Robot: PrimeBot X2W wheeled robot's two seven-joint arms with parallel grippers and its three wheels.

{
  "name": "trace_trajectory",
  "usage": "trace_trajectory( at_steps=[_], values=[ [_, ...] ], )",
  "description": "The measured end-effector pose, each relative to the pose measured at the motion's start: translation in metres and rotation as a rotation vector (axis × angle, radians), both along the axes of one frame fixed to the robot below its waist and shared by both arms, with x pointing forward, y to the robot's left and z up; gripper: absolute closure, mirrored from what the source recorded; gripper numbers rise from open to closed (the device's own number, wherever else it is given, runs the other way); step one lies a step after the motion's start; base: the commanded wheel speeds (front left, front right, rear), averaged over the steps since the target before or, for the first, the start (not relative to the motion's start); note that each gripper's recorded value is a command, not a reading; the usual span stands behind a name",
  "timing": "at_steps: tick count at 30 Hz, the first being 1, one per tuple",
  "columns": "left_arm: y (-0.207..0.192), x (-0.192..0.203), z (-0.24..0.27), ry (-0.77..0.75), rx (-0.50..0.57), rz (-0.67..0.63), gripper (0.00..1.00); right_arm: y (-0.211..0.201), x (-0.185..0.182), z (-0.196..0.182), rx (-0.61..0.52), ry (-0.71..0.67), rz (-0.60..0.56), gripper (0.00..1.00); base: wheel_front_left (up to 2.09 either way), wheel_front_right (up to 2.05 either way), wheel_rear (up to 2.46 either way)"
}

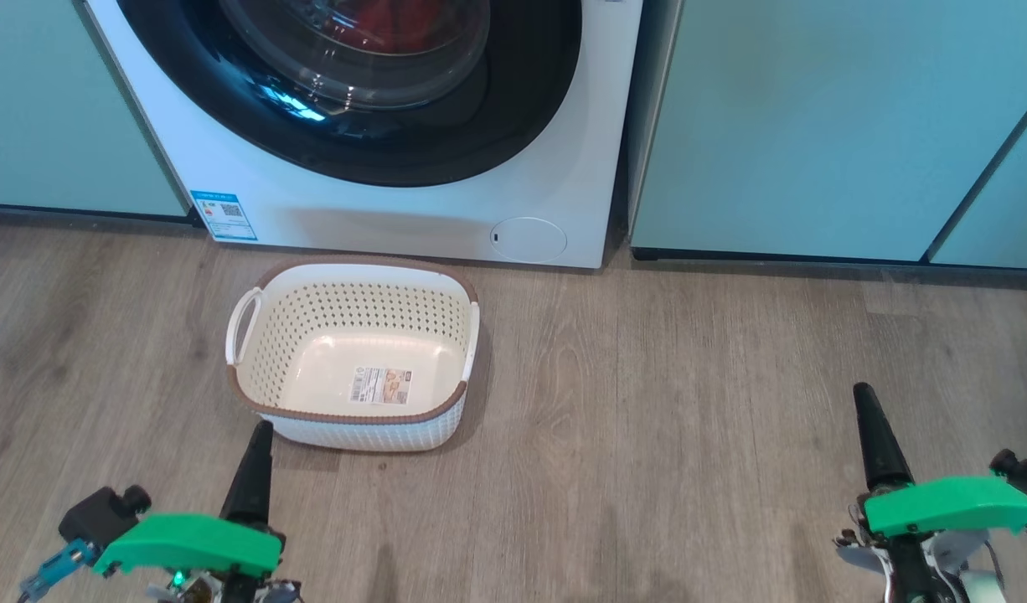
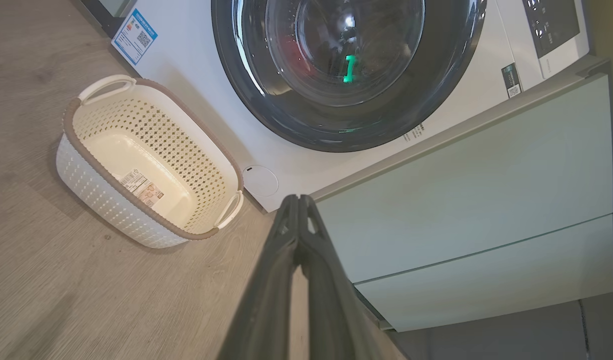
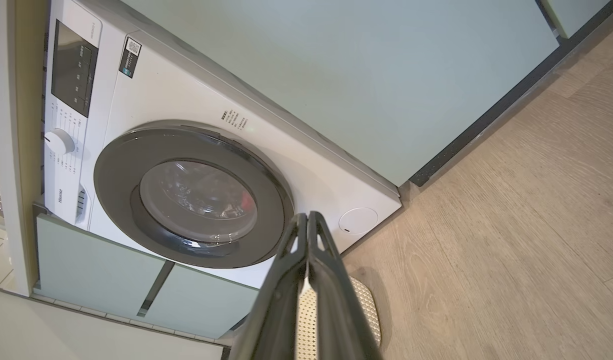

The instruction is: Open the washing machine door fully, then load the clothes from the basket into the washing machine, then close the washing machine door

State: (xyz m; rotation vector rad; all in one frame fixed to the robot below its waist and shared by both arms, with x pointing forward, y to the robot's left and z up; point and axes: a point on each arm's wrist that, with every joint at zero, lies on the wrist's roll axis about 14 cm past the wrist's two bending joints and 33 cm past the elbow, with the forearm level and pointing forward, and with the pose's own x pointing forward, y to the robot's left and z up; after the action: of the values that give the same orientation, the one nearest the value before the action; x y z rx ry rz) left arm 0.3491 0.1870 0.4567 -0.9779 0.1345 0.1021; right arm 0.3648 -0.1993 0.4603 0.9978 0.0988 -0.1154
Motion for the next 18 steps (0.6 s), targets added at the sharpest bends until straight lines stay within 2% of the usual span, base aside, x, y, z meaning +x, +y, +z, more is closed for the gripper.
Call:
trace_trajectory(
  at_steps=[18],
  values=[
    [0.0011, 0.0075, 0.0038, -0.009, -0.196, 0.017, 1.0, -0.0031, 0.0041, 0.0051, 0.187, -0.015, -0.022, 1.0, 0.0, 0.0, 0.0]
  ],
)
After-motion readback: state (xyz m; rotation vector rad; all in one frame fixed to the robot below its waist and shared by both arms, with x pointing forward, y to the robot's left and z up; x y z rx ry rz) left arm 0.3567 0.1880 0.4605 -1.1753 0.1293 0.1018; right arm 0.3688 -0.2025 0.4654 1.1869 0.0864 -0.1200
